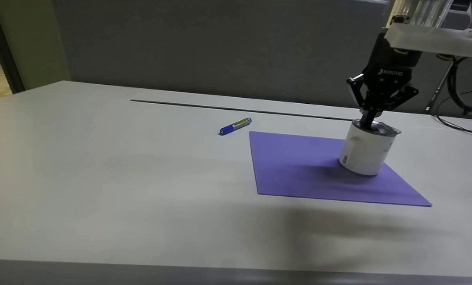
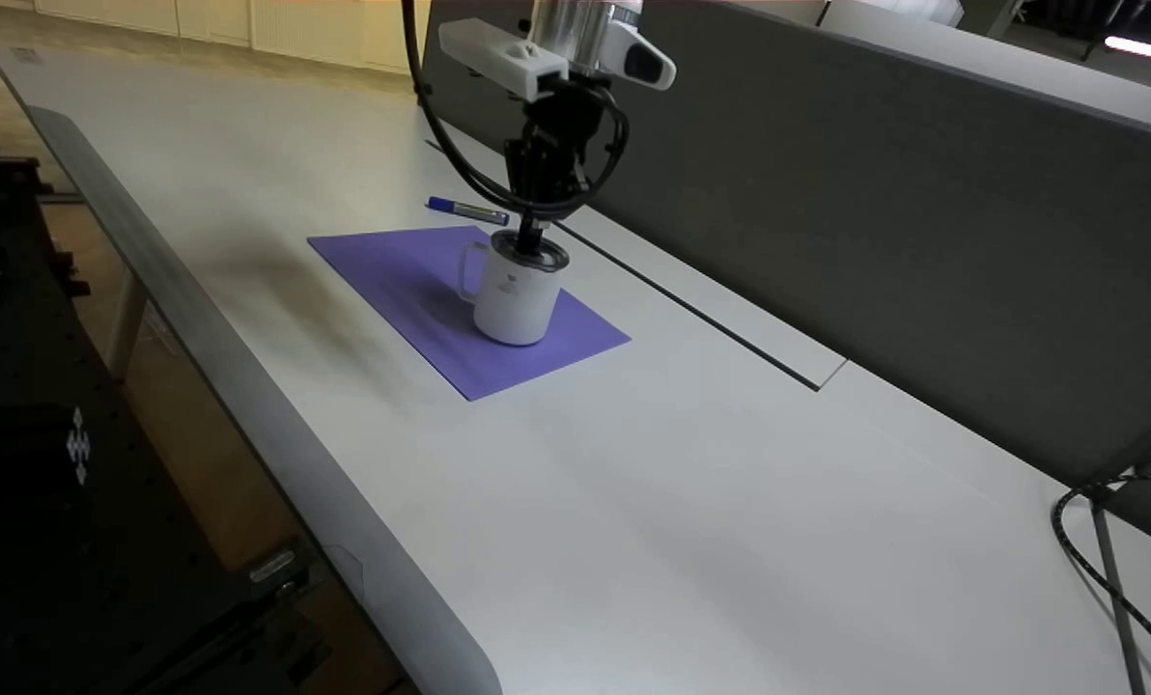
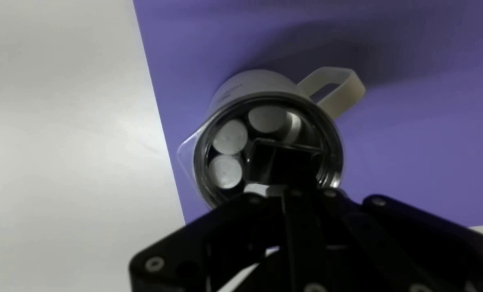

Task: Open the lid of the thermos cup

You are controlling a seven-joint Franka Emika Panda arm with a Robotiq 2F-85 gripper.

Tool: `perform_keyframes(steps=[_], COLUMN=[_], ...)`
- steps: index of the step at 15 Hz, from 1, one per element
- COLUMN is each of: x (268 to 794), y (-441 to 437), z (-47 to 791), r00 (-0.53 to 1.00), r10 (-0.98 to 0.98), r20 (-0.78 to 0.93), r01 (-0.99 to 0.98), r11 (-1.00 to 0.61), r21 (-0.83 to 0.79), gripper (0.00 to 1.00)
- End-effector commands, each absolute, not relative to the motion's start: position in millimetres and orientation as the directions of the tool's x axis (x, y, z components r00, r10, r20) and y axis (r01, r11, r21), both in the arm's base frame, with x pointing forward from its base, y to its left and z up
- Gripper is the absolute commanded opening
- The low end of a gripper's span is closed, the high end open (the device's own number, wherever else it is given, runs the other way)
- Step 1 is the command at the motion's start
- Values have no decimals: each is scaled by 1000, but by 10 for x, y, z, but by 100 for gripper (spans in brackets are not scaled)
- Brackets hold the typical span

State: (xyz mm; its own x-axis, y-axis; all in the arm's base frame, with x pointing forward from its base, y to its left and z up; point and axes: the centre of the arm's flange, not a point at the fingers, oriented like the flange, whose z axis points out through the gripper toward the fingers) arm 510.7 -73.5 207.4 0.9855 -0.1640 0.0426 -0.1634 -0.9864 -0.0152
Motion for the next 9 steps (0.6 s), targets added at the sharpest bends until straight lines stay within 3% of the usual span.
perform_keyframes(steps=[1, 9], x=[5164, 5556], y=[-822, -951], z=[1966, 2505], r00=[982, 988], r10=[-191, -153], r20=[17, -16], r01=[-190, -153], r11=[-981, -986], r21=[-40, -61], gripper=[0, 0])
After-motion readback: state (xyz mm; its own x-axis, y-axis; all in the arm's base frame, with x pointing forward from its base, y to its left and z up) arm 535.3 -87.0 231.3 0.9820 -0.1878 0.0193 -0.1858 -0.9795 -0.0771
